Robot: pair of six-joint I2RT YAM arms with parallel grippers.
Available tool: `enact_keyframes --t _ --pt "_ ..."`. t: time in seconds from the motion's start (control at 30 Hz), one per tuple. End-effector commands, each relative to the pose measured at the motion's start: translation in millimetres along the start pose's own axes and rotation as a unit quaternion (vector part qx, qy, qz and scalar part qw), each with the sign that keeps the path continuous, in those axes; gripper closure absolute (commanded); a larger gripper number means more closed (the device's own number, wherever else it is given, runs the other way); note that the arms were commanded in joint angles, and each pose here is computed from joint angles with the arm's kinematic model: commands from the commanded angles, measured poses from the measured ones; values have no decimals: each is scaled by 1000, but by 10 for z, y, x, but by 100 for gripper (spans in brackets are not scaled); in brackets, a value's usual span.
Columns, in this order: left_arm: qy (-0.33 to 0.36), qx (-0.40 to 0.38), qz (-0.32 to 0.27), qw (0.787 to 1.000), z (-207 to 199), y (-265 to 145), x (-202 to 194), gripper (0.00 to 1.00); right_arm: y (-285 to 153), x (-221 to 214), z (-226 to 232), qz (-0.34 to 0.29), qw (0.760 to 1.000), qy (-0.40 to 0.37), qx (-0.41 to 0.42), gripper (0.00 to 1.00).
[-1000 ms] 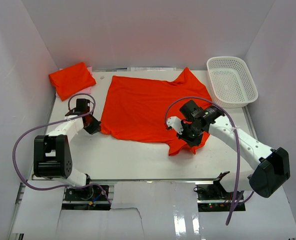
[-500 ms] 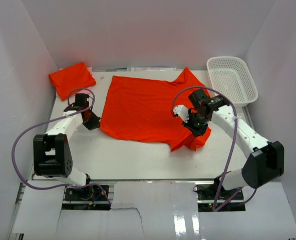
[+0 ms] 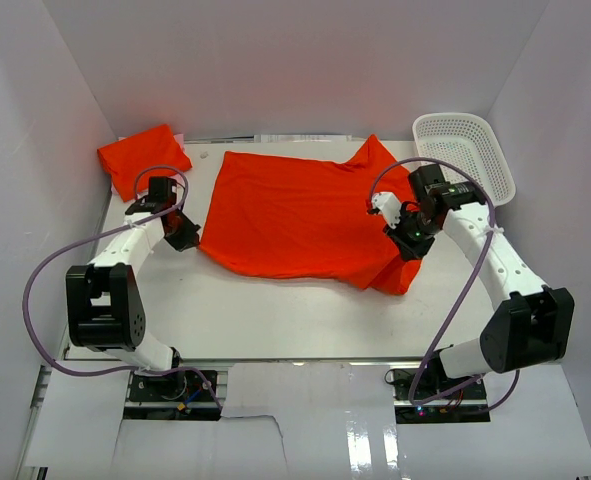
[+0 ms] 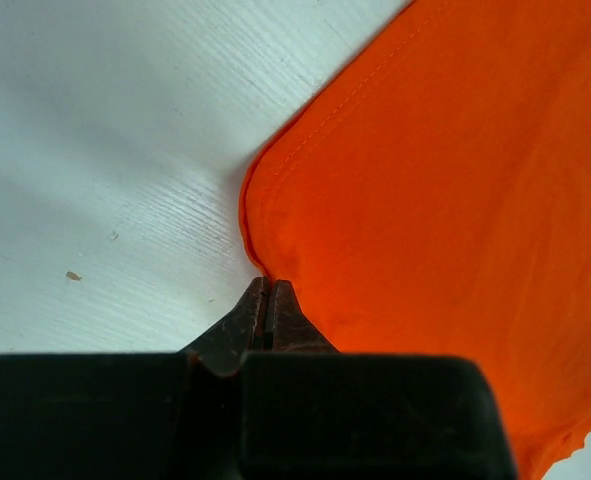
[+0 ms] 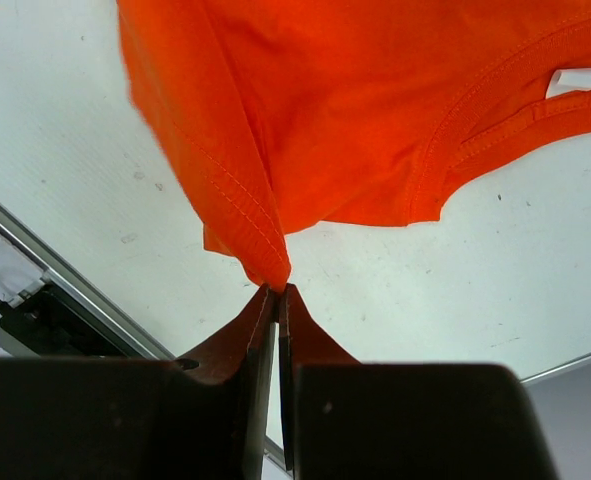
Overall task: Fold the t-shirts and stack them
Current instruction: Fold the flattened tshirt in 1/3 of the way
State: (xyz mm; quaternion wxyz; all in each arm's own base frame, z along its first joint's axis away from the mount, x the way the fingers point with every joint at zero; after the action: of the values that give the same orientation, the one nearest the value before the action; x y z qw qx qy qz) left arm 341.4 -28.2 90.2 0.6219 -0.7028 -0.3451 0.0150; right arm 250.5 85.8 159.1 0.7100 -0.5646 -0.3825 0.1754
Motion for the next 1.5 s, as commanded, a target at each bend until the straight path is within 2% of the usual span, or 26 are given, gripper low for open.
enact_keyframes --t 0.0,0.37,1.07,1.47 --pt "0 -11 -7 1000 -93 -80 125 100 -88 100 -22 -26 1000 -5 11 92" --pt "0 -2 -20 1000 -152 -201 324 100 -176 231 -190 -44 999 5 -1 92" --pt "-13 -1 -1 1000 -225 -48 369 100 -194 287 -721 -54 998 35 -16 92" --pt "-17 -11 -6 1000 -389 -40 606 100 -123 316 -812 -56 998 40 -15 92"
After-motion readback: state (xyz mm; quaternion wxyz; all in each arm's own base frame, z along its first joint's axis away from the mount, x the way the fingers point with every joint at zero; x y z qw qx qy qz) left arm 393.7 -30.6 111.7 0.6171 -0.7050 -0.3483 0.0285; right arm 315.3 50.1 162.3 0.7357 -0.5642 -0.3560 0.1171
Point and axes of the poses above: each gripper's point midway between its finger pads, its own y axis out along the fingers, its own z axis along the line the jaws close on, x = y × z, the point moved 1 cm from there along -y, back along the fingers, and after that the axes turned 13 degrees about y, right-handed, at the moved point
